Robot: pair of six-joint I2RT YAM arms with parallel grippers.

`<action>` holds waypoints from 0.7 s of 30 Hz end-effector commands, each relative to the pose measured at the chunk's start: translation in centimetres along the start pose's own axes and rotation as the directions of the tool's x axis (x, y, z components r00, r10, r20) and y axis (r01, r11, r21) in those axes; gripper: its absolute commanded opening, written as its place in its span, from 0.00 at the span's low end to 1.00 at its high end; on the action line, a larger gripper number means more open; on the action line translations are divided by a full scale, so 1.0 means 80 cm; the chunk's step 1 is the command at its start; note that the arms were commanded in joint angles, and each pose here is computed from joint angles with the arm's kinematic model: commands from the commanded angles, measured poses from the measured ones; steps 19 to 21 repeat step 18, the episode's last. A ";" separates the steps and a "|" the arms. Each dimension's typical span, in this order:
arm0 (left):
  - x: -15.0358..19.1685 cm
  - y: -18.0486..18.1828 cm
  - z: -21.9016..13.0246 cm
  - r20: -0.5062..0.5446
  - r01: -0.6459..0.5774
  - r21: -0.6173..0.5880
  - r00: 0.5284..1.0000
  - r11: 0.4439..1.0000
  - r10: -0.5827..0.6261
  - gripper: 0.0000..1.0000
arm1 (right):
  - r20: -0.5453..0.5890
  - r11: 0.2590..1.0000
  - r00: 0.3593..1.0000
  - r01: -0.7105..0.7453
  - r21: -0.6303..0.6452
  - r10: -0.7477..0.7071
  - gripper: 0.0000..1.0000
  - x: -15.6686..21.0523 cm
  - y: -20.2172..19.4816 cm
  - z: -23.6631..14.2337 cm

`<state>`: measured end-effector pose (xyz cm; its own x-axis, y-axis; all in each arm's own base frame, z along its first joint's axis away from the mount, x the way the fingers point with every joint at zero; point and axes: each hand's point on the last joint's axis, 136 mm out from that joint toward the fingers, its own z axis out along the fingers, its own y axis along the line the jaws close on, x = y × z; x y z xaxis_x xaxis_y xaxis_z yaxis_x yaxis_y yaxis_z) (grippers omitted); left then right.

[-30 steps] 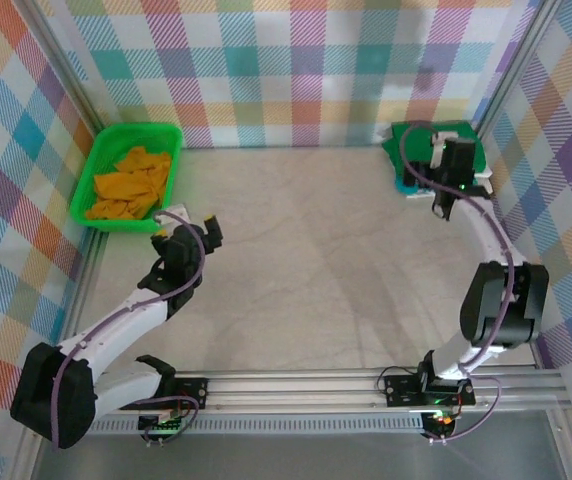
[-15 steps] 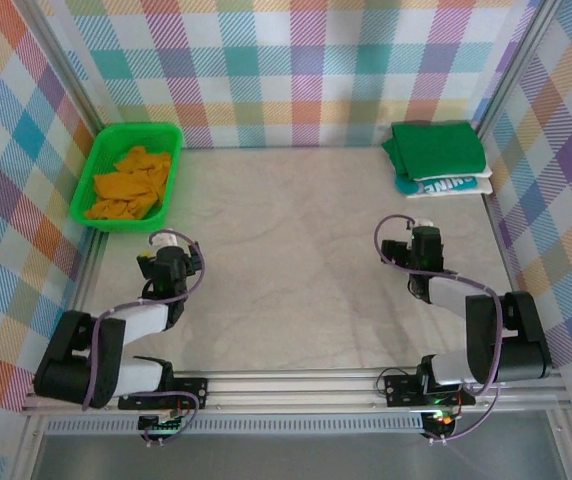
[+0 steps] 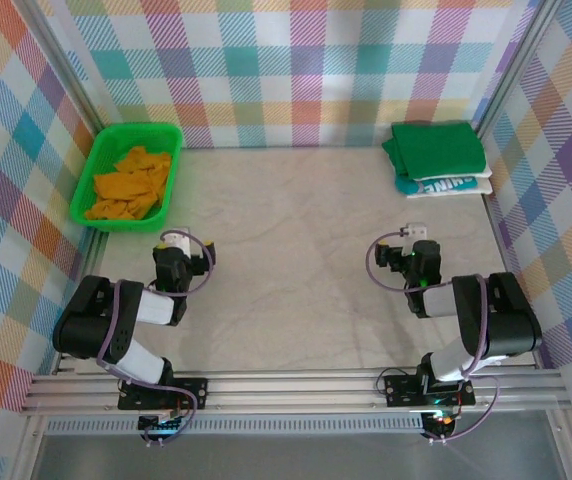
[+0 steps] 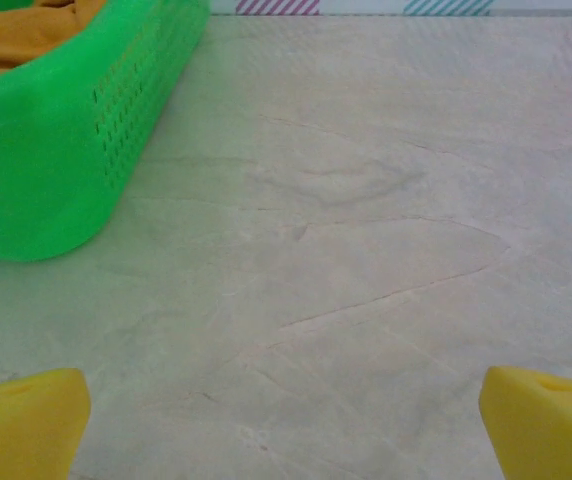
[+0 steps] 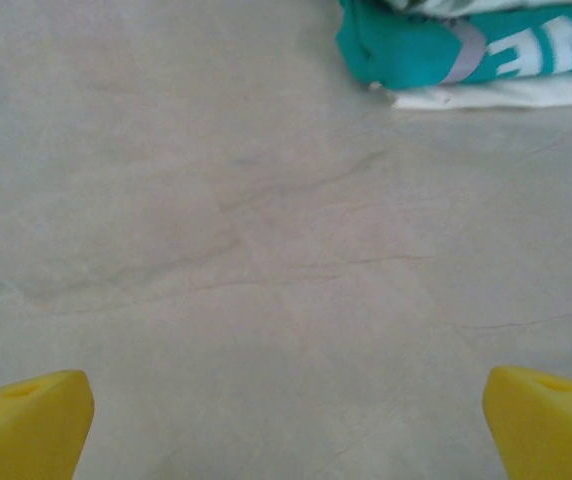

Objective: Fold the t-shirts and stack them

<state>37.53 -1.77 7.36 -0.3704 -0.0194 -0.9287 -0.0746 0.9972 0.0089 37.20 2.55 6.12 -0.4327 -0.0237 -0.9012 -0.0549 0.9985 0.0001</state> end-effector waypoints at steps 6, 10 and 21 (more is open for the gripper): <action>-0.018 0.016 0.022 -0.027 0.062 -0.014 0.998 0.998 -0.062 1.00 | 0.080 0.997 0.995 -0.064 -0.042 0.067 1.00 -0.050 -0.012 0.011; -0.018 0.016 0.023 -0.028 0.061 -0.014 0.998 0.998 -0.061 1.00 | 0.074 0.997 0.995 -0.064 -0.047 0.068 1.00 -0.049 -0.011 0.013; -0.017 0.014 0.021 -0.022 0.057 0.000 0.998 0.998 -0.056 1.00 | 0.073 0.996 0.995 -0.059 -0.061 0.063 1.00 -0.049 -0.008 0.012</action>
